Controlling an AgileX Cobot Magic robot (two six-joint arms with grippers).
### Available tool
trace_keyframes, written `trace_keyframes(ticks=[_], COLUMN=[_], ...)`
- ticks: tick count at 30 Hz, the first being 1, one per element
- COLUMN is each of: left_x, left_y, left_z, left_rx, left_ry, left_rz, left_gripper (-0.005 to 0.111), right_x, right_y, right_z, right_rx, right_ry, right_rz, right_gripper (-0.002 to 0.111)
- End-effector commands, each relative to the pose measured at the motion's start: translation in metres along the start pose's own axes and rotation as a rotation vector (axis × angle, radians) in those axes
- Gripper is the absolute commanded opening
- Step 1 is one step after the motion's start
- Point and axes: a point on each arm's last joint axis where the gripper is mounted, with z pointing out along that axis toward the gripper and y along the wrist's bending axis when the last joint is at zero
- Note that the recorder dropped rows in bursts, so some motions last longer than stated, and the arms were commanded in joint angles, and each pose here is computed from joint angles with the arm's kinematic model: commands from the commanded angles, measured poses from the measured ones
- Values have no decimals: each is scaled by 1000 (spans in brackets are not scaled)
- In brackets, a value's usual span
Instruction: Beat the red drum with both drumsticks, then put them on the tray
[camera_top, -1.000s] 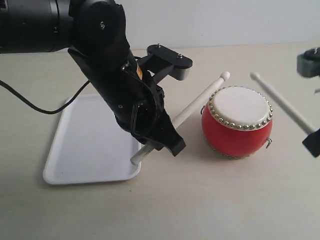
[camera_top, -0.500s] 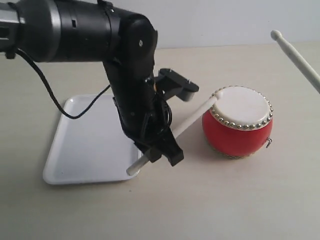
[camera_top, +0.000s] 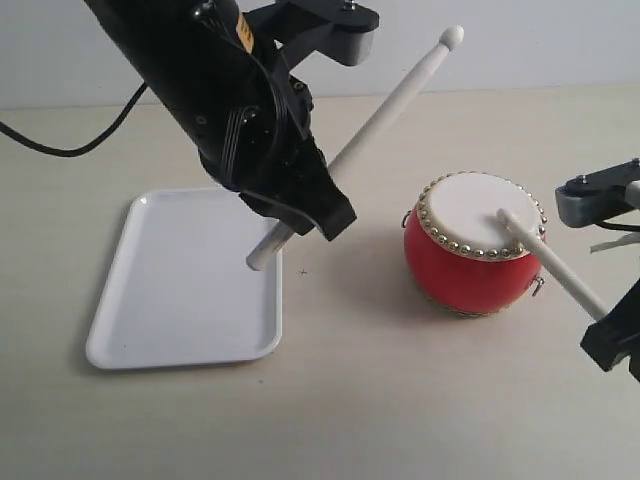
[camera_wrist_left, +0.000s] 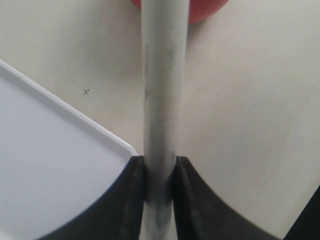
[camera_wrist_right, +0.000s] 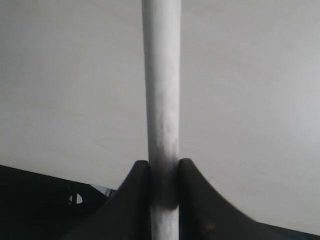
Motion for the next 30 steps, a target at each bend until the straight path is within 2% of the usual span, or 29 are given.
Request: trace_keyframes(ticks=[1, 7, 11, 14, 16, 19, 24, 27, 30], left_x=[-2, -2, 7, 9, 5, -1, -5, -4, 1], left_y=[2, -1, -9, -9, -7, -7, -11, -14, -16], left_z=[12, 76, 125, 139, 131, 99, 24, -10, -27], left_rx=[7, 56, 94, 108, 108, 104, 77, 62, 53], left_ry=[26, 186, 353, 439, 436, 356, 173, 76, 23], left_rz=[6, 36, 75, 71, 69, 56, 72, 82, 85], left_gripper=[0, 0, 0, 0, 0, 0, 0, 0, 0], right_x=[-1, 31, 46, 47, 44, 35, 11, -5, -13], right_y=[-3, -4, -4, -4, -4, -4, -2, 1, 3], right_z=[-32, -87, -96, -97, -94, -89, -70, -54, -29], right_rx=[15, 31, 31, 31, 31, 33, 10, -28, -52], right_ry=[-149, -430, -496, -501, -485, -444, -326, -237, -123], right_rz=[-5, 24, 38, 38, 38, 24, 16, 8, -5], right_gripper=[0, 0, 0, 0, 0, 0, 0, 0, 0])
